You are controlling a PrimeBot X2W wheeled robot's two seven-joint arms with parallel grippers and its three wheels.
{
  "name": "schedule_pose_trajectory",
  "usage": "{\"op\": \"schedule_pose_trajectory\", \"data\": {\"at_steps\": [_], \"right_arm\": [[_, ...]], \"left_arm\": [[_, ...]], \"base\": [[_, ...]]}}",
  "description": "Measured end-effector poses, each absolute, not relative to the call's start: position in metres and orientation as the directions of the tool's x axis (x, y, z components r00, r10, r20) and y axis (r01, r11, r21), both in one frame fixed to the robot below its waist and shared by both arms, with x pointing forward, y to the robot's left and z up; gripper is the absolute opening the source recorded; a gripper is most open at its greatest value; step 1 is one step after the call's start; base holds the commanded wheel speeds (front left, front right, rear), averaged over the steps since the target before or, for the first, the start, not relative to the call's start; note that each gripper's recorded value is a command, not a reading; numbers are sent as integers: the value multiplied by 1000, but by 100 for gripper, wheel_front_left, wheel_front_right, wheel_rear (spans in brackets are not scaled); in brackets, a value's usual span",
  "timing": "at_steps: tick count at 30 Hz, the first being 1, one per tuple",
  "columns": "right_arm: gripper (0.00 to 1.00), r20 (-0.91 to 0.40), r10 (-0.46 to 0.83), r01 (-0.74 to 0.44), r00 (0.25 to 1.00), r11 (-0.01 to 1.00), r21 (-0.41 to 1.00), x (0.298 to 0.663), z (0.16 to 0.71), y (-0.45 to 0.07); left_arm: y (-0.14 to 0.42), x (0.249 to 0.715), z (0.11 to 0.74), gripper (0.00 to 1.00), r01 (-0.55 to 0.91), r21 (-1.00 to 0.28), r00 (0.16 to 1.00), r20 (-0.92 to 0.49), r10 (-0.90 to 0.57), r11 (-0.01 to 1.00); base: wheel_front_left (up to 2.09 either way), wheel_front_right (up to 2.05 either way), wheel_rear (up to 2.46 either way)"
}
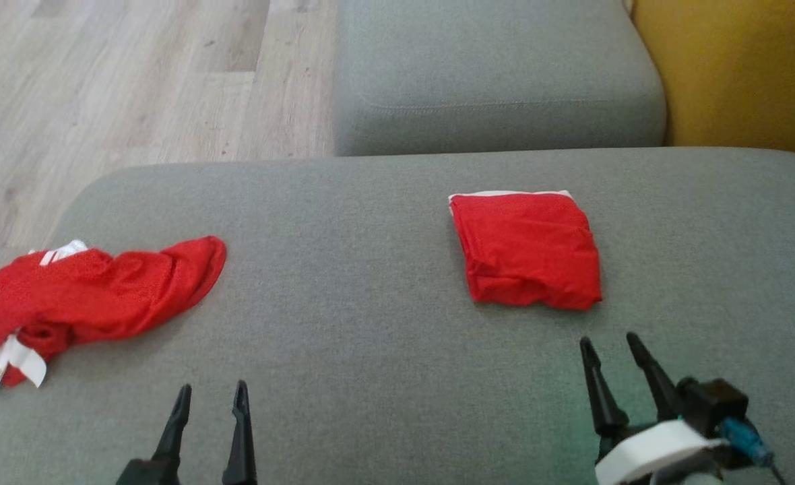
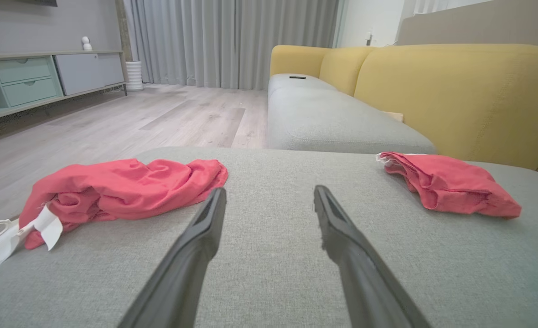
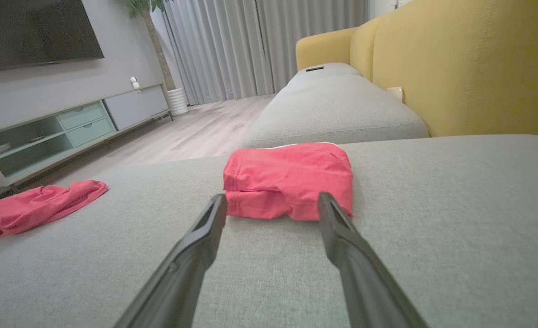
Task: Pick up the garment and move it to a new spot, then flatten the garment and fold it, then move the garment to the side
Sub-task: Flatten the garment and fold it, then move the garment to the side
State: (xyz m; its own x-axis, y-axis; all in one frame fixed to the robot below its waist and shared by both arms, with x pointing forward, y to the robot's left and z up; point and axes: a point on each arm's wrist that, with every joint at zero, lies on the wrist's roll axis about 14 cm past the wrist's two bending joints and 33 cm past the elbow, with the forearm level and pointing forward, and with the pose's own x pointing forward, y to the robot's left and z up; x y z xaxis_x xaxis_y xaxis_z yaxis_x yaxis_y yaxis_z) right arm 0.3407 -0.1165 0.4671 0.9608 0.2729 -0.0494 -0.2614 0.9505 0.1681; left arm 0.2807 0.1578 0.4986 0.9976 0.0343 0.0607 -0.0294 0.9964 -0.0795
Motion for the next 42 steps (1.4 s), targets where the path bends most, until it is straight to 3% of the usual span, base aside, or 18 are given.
{"op": "schedule_pose_trajectory", "data": {"at_steps": [8,42], "right_arm": [[100,-80,238,-222,968,960,171,320,454,-122],[100,-113,223,-202,968,964,171,324,444,-124]], "left_arm": [[162,280,498,100,-33,-72,998,59,38,997],[157,281,478,100,-8,-63,1000,-12,7,998]], "base": [[0,0,0],[0,0,0]]}}
